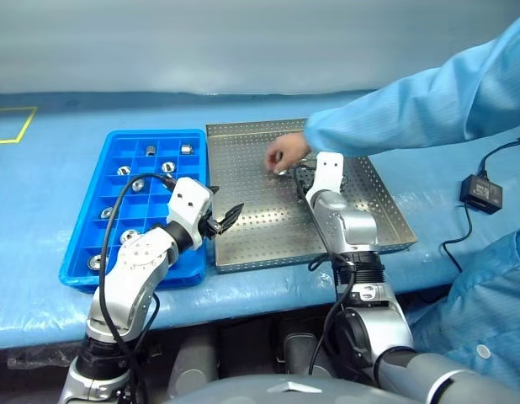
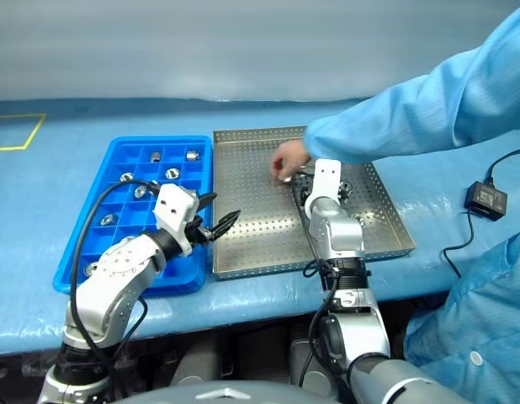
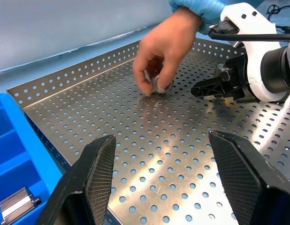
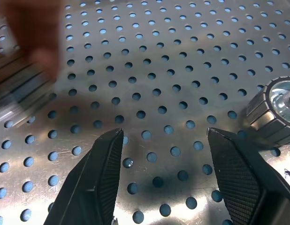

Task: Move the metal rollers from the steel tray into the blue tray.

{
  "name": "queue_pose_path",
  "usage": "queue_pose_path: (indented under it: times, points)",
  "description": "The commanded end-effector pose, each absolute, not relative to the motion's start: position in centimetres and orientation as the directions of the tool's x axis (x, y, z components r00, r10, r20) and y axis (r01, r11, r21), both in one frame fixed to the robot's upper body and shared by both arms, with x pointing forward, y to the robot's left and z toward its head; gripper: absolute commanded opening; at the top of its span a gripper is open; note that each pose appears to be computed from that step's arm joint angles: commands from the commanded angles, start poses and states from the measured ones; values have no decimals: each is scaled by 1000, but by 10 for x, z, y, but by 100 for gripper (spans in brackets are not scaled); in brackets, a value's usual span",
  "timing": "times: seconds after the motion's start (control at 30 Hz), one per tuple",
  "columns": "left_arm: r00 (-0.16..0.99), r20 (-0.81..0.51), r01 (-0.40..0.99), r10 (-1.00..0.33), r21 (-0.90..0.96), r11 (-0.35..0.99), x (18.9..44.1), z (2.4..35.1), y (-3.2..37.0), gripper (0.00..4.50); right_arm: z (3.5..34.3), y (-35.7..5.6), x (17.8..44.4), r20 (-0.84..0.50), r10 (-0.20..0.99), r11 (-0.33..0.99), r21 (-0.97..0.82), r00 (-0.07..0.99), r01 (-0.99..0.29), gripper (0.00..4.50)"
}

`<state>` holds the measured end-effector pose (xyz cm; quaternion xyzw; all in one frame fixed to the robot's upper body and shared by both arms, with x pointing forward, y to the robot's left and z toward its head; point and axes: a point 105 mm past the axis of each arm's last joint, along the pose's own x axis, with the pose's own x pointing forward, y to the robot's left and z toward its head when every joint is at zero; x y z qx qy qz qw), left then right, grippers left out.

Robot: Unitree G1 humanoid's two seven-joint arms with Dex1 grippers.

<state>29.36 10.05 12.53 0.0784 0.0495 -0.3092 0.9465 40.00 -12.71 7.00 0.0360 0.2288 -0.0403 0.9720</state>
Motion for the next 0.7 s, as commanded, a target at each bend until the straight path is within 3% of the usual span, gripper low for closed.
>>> queue_pose_path:
  times: [0.03, 0.2, 0.3, 0.4, 0.53, 0.7]
  points:
    - [808, -113, 590, -579, 138, 796, 293, 132, 100, 347, 91, -125, 403, -380, -49, 994, 73, 924, 83, 297]
    - [822, -110, 570, -559, 139, 810, 295, 133, 105, 347, 98, -108, 391, -369, 72, 994, 100, 927, -38, 297]
    - [827, -111, 562, -551, 139, 815, 296, 133, 108, 347, 107, -99, 377, -340, 150, 988, 74, 928, -132, 353]
    - [834, -116, 552, -540, 143, 821, 297, 133, 112, 347, 116, -86, 363, -312, 268, 963, 113, 911, -245, 449]
    - [854, -127, 519, -504, 171, 837, 302, 135, 127, 347, 133, -49, 327, -243, 593, 805, 200, 767, -559, 449]
    - [859, -171, 512, -483, 246, 823, 305, 135, 137, 347, 123, -30, 302, -272, 729, 680, 182, 628, -710, 449]
